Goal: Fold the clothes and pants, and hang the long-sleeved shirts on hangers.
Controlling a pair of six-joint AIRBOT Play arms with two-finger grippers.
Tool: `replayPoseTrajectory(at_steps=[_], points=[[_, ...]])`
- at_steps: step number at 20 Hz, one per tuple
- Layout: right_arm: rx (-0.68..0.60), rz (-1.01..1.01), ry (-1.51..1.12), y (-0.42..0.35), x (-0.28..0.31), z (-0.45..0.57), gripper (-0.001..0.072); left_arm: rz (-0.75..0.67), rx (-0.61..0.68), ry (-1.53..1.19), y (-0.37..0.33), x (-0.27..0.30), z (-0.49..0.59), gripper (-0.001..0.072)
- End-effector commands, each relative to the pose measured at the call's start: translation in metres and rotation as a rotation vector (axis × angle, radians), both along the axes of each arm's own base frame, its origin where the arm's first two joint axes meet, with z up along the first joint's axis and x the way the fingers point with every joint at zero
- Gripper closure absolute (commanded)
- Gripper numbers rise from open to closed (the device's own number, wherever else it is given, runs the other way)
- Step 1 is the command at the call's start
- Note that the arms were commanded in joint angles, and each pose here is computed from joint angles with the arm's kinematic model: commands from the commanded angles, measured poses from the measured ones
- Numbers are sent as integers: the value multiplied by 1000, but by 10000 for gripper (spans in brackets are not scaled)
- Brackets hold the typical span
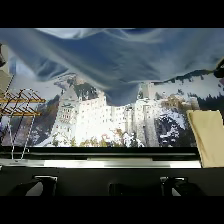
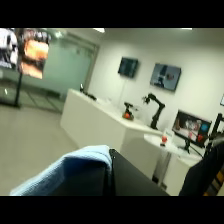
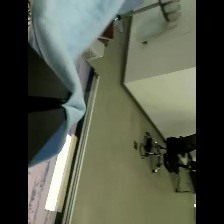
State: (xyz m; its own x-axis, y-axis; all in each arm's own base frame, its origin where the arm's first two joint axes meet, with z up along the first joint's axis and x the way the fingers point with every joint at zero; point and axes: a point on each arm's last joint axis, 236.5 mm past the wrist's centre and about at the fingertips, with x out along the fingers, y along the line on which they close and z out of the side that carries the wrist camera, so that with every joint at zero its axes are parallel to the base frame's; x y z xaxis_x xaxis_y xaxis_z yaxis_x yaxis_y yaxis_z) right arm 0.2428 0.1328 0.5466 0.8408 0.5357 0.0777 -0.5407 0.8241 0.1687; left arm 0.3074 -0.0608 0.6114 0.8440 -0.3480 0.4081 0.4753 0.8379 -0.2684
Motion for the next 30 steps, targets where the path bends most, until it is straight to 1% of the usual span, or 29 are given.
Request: replayPoseTrajectory(at_steps=[1,3,5,6,8,9,11,13,16,18,20,21,22,25,26,28,29,30], points=[[90,-84,-28,-25,-31,23,672,91,-18,-79,8,-64,24,696],[87,-241,47,-55,6,3,672,49,-32,53,6,-27,-4,696],[82,-382,178,-80,59,-35,672,-11,-32,284,2,31,-62,696],[76,-406,266,-80,91,-64,672,-54,-9,425,-5,63,-104,696],[20,-397,463,-66,155,-139,672,-138,20,703,-20,122,-200,696],[-19,-403,565,-62,186,-181,672,-161,31,831,-27,151,-253,696],[-119,-460,687,-68,245,-257,672,-180,91,1031,-44,201,-360,695],[-189,-476,790,-67,295,-335,671,-211,142,1218,-67,231,-465,695],[-239,-464,967,-57,339,-460,671,-266,166,1390,-112,251,-586,695],[-184,-447,1063,-45,354,-525,671,-252,157,1405,-126,264,-628,696],[-108,-421,1119,-30,362,-564,670,-215,132,1380,-126,280,-646,696],[-74,-421,1134,-26,365,-575,649,-194,118,1363,-123,288,-651,695],[-42,-427,1141,-24,369,-581,612,-173,97,1349,-119,295,-652,695],[49,-454,1113,-29,381,-572,620,-79,-30,1299,-92,321,-646,695],[108,-470,1118,-33,385,-565,633,-44,-79,1277,-79,330,-642,695],[225,-487,1110,-45,392,-548,630,-7,-159,1278,-60,337,-639,695],[275,-481,1106,-50,394,-540,612,-7,-175,1286,-55,336,-639,685],[320,-470,1105,-53,396,-532,515,-13,-192,1296,-52,335,-639,578]])
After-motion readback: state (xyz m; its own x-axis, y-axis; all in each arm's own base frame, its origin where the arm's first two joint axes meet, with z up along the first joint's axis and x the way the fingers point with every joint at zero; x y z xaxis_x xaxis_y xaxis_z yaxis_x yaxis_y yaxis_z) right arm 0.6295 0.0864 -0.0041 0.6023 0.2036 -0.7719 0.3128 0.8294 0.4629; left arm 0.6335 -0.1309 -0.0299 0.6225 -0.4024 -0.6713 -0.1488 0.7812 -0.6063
